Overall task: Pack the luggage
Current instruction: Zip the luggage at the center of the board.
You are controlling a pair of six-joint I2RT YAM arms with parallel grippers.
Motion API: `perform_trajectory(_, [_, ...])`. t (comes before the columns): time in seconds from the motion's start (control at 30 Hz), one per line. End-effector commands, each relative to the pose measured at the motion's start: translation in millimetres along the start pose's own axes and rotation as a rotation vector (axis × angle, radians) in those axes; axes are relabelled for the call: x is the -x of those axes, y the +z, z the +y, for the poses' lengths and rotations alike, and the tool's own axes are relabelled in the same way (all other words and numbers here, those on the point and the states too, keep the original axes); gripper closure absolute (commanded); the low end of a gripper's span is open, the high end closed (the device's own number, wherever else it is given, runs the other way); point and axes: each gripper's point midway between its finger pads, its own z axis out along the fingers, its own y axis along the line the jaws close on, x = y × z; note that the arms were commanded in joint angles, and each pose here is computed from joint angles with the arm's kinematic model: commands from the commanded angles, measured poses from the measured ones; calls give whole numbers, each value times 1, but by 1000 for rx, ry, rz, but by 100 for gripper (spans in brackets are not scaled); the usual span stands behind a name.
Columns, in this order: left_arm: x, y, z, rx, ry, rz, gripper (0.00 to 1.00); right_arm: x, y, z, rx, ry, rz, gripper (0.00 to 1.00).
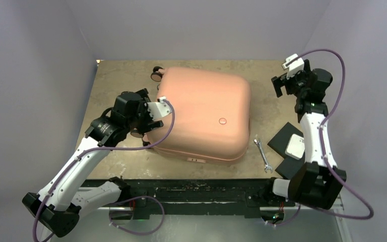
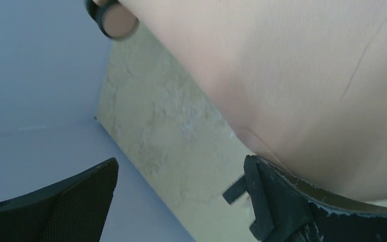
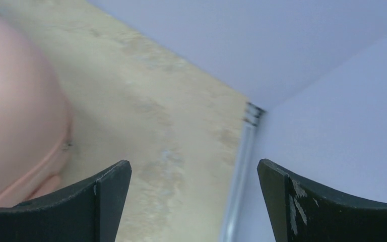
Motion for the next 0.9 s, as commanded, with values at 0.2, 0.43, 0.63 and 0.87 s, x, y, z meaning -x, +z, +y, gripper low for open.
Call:
perform_trajectory(0.2, [-79,-25,-70,-341,47,307,5,31,-53,-50,-387,-12,-61,1])
perform_trajectory(0.43, [-91,-11,-70,-302,58,335,5,14,-22,-18,-132,5,22,1])
perform_trajectory(0.63, [-37,-16,25,122,-100,157,5,17,-20,-23,-146,13,13,1])
perform_trajectory(0.87, [11,-56,13,-87,-77,-32,6,25,-24,-9,-101,26,-46,1])
